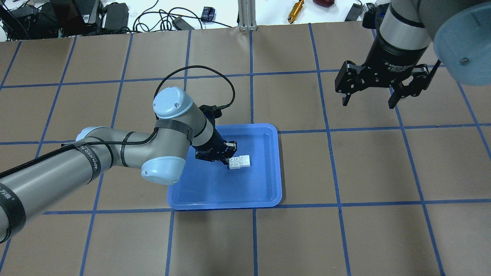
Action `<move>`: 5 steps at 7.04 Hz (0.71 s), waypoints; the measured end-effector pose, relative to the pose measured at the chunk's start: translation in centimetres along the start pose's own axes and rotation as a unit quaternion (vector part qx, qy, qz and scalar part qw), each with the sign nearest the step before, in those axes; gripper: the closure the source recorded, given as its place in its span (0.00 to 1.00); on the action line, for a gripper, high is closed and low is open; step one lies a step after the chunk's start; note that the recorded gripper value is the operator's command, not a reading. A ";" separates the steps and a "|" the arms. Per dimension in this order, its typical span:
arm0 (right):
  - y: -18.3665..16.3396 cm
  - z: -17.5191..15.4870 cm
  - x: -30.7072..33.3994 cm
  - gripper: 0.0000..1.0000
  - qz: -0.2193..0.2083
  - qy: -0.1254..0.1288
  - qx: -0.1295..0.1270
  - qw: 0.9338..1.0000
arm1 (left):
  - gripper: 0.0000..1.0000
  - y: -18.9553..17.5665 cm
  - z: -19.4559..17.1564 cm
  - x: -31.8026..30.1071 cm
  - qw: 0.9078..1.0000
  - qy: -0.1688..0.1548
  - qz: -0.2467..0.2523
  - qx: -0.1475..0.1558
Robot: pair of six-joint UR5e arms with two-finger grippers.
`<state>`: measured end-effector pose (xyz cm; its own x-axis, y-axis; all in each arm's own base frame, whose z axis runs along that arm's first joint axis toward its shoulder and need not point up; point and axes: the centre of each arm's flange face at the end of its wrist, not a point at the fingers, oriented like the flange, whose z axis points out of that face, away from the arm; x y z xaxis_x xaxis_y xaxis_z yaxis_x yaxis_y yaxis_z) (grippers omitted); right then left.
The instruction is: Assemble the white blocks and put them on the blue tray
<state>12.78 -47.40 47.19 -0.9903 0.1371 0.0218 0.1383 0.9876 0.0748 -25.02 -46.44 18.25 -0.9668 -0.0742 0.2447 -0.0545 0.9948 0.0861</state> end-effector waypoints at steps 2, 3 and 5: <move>0.0 0.0 0.1 0.00 0.001 0.001 0.000 1.000 | 1.00 0.0 -0.1 0.0 1.000 0.000 0.001 0.001; 0.0 0.0 0.1 0.00 0.001 0.001 0.000 1.000 | 1.00 0.0 -0.3 0.0 1.000 -0.002 0.003 0.003; 0.0 0.0 0.1 0.00 0.001 0.001 0.000 1.000 | 1.00 -0.1 -1.3 -0.2 1.000 -0.004 0.003 0.007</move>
<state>12.68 -47.43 47.20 -0.9900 0.1391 0.0235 0.1405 0.9873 0.0745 -24.54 -46.58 19.47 -0.9688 -0.0686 0.2380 -0.0533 0.9961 0.0704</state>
